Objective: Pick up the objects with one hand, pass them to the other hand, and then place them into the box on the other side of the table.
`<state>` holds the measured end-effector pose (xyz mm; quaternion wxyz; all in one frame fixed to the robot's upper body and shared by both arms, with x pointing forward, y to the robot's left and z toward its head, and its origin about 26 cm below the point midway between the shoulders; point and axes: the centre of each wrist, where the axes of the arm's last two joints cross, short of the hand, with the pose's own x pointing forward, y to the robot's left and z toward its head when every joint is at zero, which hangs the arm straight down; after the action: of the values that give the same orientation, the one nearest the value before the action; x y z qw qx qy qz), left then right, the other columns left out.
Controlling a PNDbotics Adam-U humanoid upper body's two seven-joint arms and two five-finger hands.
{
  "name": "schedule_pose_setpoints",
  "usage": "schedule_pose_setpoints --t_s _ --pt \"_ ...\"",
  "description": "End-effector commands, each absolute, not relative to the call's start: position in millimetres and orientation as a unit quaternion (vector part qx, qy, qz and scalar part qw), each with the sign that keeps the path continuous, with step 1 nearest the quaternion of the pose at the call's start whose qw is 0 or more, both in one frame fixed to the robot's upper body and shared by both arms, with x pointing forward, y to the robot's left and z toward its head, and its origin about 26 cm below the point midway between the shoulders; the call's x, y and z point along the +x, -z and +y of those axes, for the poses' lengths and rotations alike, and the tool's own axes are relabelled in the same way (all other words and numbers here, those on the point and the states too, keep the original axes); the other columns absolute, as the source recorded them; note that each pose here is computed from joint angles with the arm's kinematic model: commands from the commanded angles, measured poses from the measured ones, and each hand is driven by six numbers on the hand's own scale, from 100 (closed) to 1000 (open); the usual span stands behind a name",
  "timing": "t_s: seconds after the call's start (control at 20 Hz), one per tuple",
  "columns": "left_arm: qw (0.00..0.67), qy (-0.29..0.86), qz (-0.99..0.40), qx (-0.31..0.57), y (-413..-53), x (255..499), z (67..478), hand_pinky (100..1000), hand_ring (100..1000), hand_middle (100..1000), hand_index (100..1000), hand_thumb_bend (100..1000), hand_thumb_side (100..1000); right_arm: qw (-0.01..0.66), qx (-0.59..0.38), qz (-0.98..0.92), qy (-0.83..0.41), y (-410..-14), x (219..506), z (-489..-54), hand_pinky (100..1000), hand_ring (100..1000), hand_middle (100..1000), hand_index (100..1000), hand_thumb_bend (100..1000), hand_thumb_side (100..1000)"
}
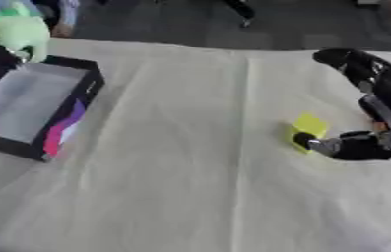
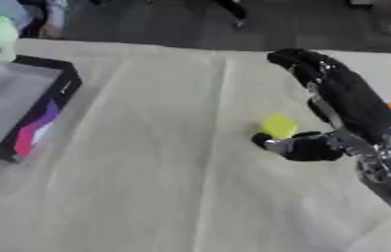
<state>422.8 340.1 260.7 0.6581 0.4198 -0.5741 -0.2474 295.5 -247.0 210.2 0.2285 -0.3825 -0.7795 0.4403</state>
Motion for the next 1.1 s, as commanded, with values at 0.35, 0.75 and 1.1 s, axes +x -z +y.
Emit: schedule_pose_setpoints --t_s 0.35,0.75,1.1 --pt "0.665 0.229 -0.536 0.467 -258 444 362 761 583 494 609 287 100 0.212 -0.386 -0.796 -0.415 -223 294 -255 876 888 854 929 620 282" --pt "0.676 0.248 -0.468 0.513 -238 454 382 891 805 714 815 750 425 0.210 -0.380 -0.807 -0.400 -224 294 -257 873 885 850 928 612 281" --pt "0.653 0.257 -0.452 0.550 -242 455 385 915 822 732 840 779 541 0.217 -0.387 -0.805 -0.394 -221 293 -261 872 884 849 928 612 282"
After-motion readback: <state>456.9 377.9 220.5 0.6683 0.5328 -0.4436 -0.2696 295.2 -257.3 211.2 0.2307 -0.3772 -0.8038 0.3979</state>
